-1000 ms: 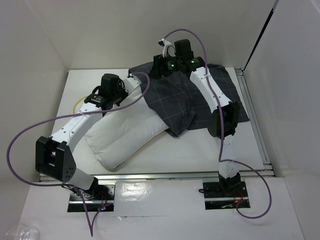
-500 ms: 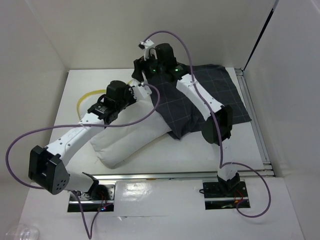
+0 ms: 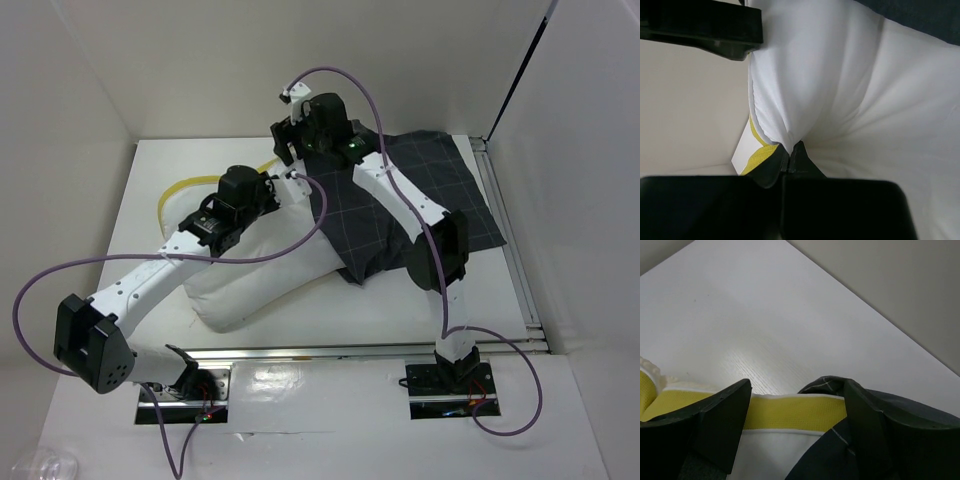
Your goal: Put the pillow into the pillowcase
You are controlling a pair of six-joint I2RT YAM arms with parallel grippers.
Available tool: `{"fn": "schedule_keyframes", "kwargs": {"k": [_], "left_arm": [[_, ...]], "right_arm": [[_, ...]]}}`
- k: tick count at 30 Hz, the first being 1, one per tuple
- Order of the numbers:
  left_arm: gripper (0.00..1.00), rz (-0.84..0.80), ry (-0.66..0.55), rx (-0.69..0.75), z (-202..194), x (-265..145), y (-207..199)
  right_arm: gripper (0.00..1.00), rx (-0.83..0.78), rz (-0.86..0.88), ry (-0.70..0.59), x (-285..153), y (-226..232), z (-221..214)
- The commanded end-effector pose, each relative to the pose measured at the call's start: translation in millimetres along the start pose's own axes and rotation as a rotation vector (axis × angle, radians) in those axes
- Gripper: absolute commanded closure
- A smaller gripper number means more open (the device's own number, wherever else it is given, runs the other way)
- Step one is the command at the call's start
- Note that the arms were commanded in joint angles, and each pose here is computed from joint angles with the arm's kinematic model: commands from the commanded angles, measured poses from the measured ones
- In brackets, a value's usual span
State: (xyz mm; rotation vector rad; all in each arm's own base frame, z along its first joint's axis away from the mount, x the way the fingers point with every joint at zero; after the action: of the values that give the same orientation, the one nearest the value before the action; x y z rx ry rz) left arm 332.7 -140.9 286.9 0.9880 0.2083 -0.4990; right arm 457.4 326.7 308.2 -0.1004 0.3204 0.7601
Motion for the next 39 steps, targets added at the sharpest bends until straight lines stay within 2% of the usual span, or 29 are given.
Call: {"fn": "schedule_keyframes", "kwargs": {"k": [1,7,9,10,13,14,15,19,23,27,30,33,34,35,36,39], "left_arm": [[1.0,0.121,-0.072,-0.004,19,-10,26],[1.0,0.119,-0.068,0.009,20,-3,22],[1.0,0.126,-0.074,0.007,21,-3,23],[1.0,0.126,-0.074,0.007,21,-3,23],[1.0,0.133,-0.08,0.005,22,-3,25],[1.0,0.133,-0.08,0.005,22,-3,25],[1.0,0.133,-0.08,0.005,22,-3,25],[1.0,0.138,-0.073,0.004,21,-3,25],[1.0,0.131,-0.068,-0.003,19,1,21],[1.0,0.13,-0.067,-0.003,20,6,21],[1.0,0.134,-0.081,-0.002,26,8,21],[1.0,0.134,-0.081,-0.002,26,8,21],[1.0,0.134,-0.082,-0.011,26,8,21],[1.0,0.134,-0.082,-0.012,26,8,21],[1.0,0.134,-0.082,-0.012,26,8,21],[1.0,0.136,-0.082,-0.01,27,5,19]], "right_arm": [[0.18,-0.042,-0.072,-0.123,-36,-5,39],[0.17,-0.035,-0.14,-0.075,-47,-7,42],[0.19,-0.033,-0.152,-0.062,-48,-8,40],[0.26,-0.032,-0.16,-0.047,-46,-9,34],[0.67,-0.028,-0.144,-0.034,-47,-11,32],[0.97,-0.026,-0.124,-0.007,-42,-10,27],[1.0,-0.025,-0.113,0.003,-41,-9,26],[1.0,0.031,-0.049,0.008,-41,-6,29],[1.0,0.062,0.104,-0.078,-47,13,49],[1.0,0.065,0.309,-0.119,-55,46,64],[1.0,0.085,0.393,-0.109,-59,60,65],[1.0,0.095,0.359,-0.111,-59,62,61],[0.96,0.092,0.315,-0.134,-62,58,68],[0.76,0.061,0.285,-0.14,-60,57,68],[0.37,0.055,0.205,-0.144,-60,49,68],[0.24,0.022,0.041,-0.151,-61,31,69]]}}
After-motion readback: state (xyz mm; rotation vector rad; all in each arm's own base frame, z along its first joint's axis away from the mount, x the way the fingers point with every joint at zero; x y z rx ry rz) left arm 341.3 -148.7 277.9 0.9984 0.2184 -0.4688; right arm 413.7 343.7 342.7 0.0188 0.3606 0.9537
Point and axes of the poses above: each gripper's point midway between its finger pads, its own x axis out along the fingers, its own y axis along the line the jaws close on, z = x × y, the point moved 7 cm from there along -x, back along the fingers, and after that the axes turned 3 degrees about x, right-handed, at the moved point
